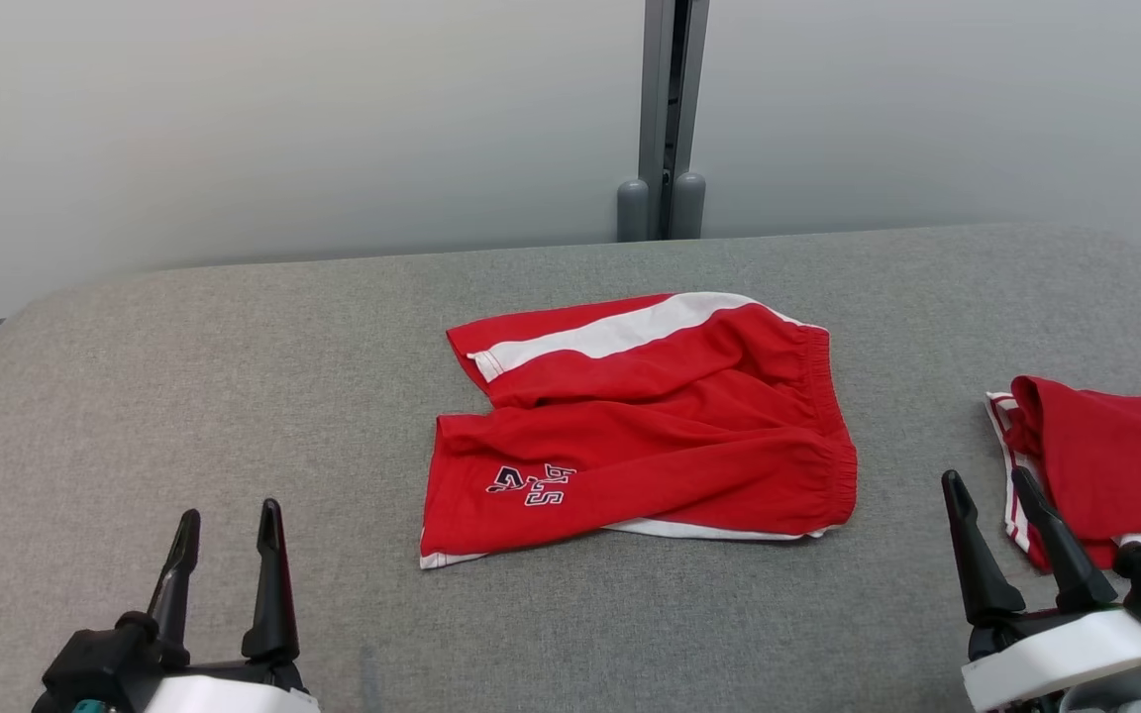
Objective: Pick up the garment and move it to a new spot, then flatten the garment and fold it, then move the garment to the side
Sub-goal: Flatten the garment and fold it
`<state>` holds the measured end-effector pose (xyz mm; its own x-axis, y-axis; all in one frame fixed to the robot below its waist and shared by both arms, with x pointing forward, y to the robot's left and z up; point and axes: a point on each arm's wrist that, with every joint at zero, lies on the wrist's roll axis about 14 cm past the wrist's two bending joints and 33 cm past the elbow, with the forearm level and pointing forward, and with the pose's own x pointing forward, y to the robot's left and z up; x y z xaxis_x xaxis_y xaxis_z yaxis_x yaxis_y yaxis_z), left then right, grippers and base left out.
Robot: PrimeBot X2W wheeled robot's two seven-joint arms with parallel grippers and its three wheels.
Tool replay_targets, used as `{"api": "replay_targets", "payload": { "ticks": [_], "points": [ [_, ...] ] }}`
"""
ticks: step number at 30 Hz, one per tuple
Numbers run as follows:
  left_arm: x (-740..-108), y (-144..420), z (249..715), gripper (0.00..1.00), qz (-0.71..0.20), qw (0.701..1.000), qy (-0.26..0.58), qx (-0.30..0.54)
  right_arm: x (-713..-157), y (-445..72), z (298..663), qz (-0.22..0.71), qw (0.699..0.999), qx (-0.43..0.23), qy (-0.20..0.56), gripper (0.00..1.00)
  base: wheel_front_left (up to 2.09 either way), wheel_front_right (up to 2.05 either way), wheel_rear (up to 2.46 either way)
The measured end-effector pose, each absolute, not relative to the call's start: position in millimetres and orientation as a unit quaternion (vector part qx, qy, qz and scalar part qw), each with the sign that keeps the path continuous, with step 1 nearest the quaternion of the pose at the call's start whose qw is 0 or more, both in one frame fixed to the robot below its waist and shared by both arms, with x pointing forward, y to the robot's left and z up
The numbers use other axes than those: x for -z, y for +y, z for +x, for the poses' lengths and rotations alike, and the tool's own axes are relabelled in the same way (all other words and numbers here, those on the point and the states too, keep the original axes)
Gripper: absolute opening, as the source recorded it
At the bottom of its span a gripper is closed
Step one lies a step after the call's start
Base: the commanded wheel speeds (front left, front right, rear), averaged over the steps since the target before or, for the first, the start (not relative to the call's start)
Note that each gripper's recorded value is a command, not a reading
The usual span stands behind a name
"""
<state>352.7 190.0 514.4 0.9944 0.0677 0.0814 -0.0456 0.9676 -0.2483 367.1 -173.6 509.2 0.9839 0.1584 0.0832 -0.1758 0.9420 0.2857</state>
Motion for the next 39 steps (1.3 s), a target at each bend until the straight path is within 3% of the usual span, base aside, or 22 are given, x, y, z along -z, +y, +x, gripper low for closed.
{"api": "replay_targets", "payload": {
  "ticks": [39],
  "points": [
    [-497.8, 170.7, 356.7, 1.0, -0.101, 0.995, -0.025, 0.004, -502.3, -170.4, 369.3, 0.124, 0.989, -0.075, -0.023, 1.0, 0.0, 0.0, 0.0]
  ]
}}
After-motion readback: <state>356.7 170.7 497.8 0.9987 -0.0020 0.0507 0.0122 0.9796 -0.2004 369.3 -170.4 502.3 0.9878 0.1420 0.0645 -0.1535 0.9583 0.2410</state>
